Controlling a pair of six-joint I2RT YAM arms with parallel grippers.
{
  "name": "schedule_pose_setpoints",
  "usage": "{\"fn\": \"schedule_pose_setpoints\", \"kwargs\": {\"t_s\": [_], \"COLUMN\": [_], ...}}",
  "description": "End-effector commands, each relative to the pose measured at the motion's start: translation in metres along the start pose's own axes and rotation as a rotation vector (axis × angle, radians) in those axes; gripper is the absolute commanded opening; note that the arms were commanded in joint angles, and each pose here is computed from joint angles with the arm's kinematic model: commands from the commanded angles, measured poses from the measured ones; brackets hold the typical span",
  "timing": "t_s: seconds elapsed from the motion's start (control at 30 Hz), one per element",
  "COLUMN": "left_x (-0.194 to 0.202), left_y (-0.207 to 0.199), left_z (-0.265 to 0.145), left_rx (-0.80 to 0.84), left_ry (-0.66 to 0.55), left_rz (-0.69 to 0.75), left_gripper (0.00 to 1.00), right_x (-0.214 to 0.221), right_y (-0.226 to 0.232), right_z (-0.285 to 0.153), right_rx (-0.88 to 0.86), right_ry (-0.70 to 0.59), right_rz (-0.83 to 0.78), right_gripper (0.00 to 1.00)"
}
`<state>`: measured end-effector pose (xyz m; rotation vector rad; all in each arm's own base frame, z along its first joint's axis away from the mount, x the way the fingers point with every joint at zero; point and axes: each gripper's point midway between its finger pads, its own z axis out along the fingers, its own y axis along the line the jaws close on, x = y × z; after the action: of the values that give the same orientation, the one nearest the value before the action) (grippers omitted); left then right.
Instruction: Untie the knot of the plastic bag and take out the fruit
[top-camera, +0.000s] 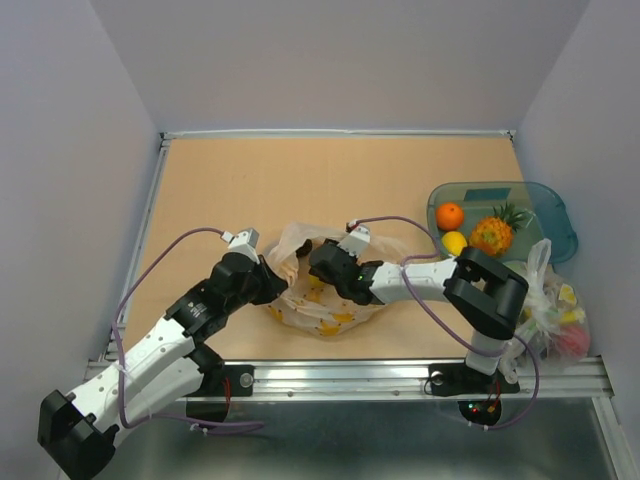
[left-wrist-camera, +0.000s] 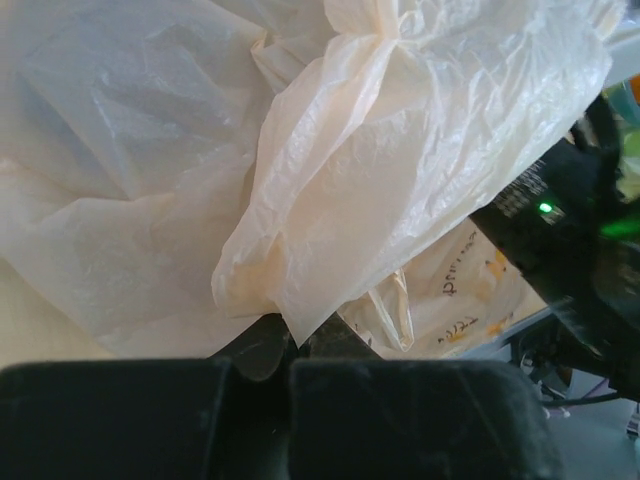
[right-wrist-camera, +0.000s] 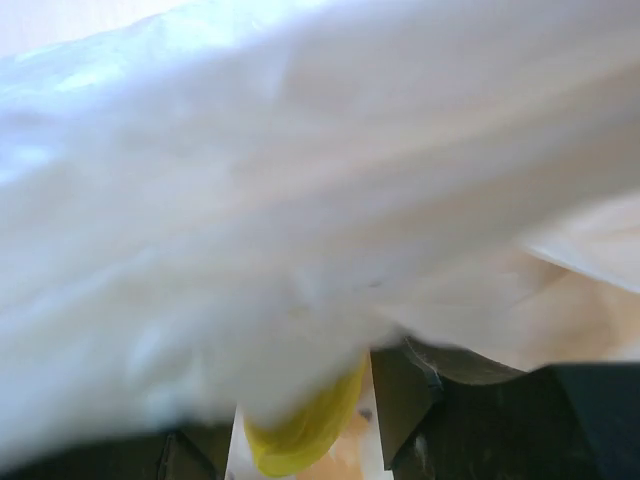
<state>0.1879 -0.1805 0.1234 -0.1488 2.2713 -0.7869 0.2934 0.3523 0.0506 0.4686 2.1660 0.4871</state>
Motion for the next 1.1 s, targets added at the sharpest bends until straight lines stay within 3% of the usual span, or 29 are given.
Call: {"fn": "schedule_pose_setpoints", "kwargs": {"t_s": [0.0,0.3,0.57,0.8,1.07], "left_x": [-0.014,-0.051,-0.063,-0.062,-0.056], "left_y": [0.007,0.021,0.027,0.035,0.043], "left_z": [0.004,0.003,0.008,0.006,0.001], "left_rx": [-0.051,-0.2,-0.262,-0.295,-0.313], "left_ry": [-0.079,-0.201,-0.232,-0.237,-0.236], "left_rz": [-0.005,0.071,0.092,0.095,0.077], "left_gripper": [0.0,0.0,0.0,0.0,0.0], "right_x": [-0.016,-0.025,-0.077,-0.141,-0.234], "right_y": [0.011,0.028,0.044,-0.015,-0.074], "right_z": [-0.028,-0.08,-0.129,-0.125,-0.131], "right_rx": [-0.082,-0.289,-0.405,-0.081,0.071], "right_ry": [0.012,0.102,0.011,-0.162,-0.311], "right_rz": [-0.032,-0.244,-0.35,-0.387,-0.299], "right_gripper": [0.01,0.01,0.01,0.01,0.01]}}
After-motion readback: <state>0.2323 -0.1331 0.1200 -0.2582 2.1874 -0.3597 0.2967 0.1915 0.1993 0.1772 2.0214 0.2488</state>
